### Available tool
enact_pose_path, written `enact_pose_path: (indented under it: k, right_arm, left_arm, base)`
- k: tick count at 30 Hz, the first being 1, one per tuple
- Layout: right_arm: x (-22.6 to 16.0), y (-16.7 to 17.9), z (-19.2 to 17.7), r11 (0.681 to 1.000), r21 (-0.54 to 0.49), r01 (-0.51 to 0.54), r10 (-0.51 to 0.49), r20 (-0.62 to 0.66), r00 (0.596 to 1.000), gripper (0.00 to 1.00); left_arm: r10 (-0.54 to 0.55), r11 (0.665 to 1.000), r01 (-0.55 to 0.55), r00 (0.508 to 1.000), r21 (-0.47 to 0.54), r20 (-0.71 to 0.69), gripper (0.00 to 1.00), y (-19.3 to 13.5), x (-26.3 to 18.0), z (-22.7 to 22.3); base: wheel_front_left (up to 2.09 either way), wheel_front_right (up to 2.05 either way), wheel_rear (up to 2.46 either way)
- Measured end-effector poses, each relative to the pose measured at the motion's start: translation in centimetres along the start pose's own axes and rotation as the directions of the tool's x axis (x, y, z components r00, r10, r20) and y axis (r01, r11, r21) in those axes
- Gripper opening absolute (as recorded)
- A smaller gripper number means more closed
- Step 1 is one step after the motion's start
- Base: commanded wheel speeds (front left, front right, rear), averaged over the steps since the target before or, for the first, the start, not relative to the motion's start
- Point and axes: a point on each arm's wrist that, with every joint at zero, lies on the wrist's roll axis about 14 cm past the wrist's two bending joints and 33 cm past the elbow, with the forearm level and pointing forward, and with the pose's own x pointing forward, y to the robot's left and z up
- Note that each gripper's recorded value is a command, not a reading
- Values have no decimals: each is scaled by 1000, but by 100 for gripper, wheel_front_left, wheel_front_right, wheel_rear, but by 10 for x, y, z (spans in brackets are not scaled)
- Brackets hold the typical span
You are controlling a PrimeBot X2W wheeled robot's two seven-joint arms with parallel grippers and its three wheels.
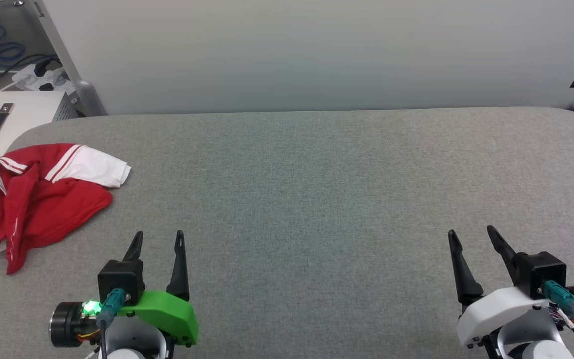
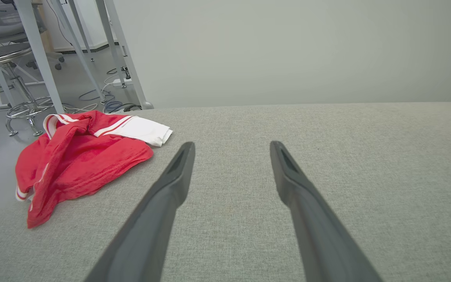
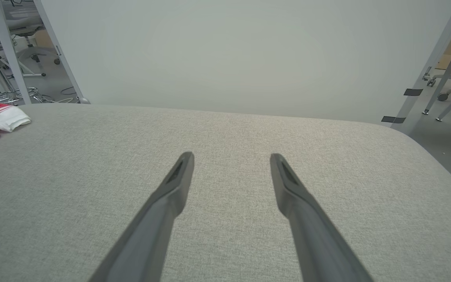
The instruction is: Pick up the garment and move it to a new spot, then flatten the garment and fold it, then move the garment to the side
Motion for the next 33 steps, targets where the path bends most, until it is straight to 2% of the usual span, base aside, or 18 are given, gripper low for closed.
enact_pose_path:
  k: [33]
  right_arm:
    - [2, 0, 18, 997, 72, -2, -5, 100, 995, 100]
  left_arm:
    - [-28, 998, 31, 998, -55, 49, 100, -7, 0, 3]
  base:
    - [0, 0, 0]
